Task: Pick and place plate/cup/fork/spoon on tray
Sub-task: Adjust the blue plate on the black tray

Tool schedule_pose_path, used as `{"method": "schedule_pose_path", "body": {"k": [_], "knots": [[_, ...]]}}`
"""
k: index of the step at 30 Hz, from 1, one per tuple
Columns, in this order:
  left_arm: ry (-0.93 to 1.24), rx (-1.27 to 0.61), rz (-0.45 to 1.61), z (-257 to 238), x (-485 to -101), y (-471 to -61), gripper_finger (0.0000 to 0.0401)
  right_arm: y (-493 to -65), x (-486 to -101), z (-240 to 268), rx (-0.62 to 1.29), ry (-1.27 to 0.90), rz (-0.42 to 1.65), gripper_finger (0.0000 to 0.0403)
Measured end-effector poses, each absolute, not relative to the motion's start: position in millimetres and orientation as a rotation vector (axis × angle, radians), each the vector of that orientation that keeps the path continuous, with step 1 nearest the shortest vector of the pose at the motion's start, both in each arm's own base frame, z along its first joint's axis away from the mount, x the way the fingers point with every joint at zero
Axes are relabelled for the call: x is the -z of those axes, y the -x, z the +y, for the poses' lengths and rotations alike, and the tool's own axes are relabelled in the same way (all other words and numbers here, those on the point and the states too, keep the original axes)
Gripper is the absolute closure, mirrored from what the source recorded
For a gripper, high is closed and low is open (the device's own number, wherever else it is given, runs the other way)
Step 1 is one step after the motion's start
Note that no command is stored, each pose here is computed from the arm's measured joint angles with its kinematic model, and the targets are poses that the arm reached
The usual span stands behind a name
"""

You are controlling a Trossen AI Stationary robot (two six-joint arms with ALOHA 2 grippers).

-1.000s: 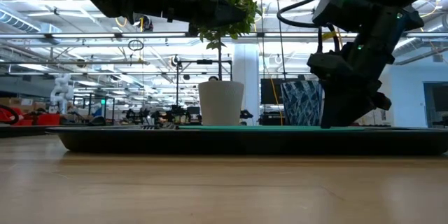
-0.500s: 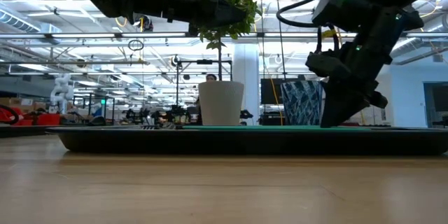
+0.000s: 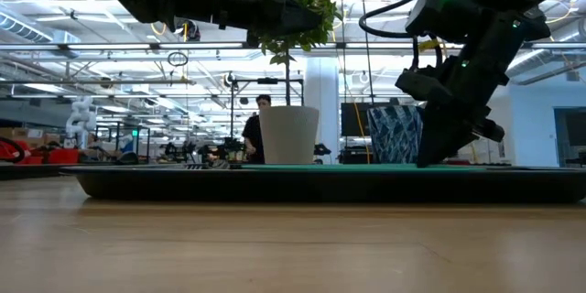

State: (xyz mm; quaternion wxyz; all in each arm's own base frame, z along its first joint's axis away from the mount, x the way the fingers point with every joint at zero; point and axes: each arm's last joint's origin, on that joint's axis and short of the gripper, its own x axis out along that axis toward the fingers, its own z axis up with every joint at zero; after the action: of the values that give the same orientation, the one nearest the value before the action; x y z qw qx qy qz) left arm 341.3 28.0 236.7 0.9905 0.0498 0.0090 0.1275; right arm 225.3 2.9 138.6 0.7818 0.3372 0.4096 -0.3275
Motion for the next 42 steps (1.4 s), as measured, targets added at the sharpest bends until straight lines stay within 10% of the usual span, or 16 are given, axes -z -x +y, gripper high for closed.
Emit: {"method": "schedule_pose_path", "body": {"k": [42], "knots": [[-0.096,-0.256,0.017,28.0,-236.8,-341.3,0.032,-230.2,-141.8,0.9,0.808,-0.85,0.732,0.0403]]}}
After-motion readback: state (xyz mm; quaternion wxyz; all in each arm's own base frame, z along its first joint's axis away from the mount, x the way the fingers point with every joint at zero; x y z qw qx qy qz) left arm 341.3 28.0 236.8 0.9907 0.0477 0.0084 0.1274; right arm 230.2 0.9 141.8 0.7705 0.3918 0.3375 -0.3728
